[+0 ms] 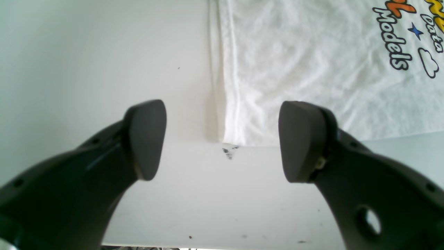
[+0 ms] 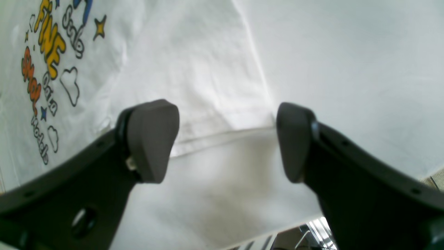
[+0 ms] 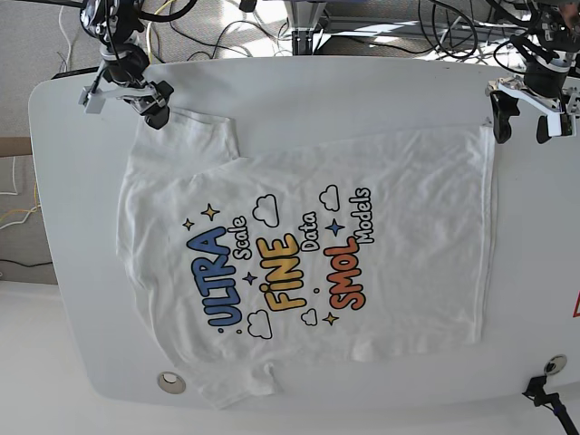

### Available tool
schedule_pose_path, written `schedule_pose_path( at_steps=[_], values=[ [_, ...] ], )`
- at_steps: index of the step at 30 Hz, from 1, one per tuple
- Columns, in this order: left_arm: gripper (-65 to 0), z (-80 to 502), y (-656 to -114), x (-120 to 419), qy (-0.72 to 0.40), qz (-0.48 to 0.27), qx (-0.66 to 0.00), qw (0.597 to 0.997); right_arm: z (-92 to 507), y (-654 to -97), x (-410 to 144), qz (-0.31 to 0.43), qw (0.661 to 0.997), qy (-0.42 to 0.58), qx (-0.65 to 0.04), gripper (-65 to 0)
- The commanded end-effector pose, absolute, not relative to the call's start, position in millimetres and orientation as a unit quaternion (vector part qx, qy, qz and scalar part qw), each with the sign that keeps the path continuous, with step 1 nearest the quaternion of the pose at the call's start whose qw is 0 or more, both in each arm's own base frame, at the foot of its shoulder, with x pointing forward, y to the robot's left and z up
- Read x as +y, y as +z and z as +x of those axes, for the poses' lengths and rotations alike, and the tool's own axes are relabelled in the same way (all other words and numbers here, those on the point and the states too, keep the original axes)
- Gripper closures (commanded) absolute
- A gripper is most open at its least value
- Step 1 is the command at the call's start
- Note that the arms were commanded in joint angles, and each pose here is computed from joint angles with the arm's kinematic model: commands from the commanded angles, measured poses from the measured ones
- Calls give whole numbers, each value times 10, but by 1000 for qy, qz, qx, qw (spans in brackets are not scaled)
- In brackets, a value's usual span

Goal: Fold the T-shirt properly
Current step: 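Lower both grippers onto the shirt's shoulder corners and close them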

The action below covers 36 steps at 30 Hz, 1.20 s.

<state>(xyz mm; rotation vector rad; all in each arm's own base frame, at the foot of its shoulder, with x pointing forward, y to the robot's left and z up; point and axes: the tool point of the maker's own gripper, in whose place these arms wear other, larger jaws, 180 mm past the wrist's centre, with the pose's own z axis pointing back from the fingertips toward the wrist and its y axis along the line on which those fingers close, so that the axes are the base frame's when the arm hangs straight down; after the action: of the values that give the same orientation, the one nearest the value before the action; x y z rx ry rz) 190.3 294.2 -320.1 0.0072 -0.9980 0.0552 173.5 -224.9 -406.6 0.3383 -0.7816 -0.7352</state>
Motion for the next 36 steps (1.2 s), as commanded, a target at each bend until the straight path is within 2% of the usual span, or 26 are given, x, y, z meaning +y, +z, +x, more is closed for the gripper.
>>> schedule_pose_path(
  at_steps=[1, 7, 9, 14, 18, 28, 33, 36],
  values=[
    [-481, 1953, -3093, 2947, 21, 4, -496, 868, 1770, -4034, -2165, 170, 848, -336, -372, -459],
    [-481, 1953, -3093, 2947, 21, 4, -496, 868, 1845, -4063, -2156, 176, 844, -342, -373, -453],
    [-481, 1953, -3093, 2947, 21, 4, -496, 868, 1901, -4043, -2184, 175, 842, -340, -380, -406],
    [-481, 1958, -3087, 2954, 18, 5, -496, 868, 1937, -4053, -2208, 174, 842, -340, -382, -248],
    [-481, 1958, -3147, 2945, 21, -1, -491, 871, 1947, -4097, -2206, 176, 842, -344, -378, 0],
    [-483, 2016, -3533, 3091, 44, -19, -457, 888, 2006, -4073, -2190, 179, 840, -341, -383, 0],
    [-483, 2026, -3850, 2964, 31, -64, -429, 900, 2006, -4073, -2190, 179, 840, -341, -383, 0],
    [-483, 2062, -3981, 2920, 16, -60, -413, 909, 2006, -4073, -2190, 179, 840, -341, -383, 0]
  ],
)
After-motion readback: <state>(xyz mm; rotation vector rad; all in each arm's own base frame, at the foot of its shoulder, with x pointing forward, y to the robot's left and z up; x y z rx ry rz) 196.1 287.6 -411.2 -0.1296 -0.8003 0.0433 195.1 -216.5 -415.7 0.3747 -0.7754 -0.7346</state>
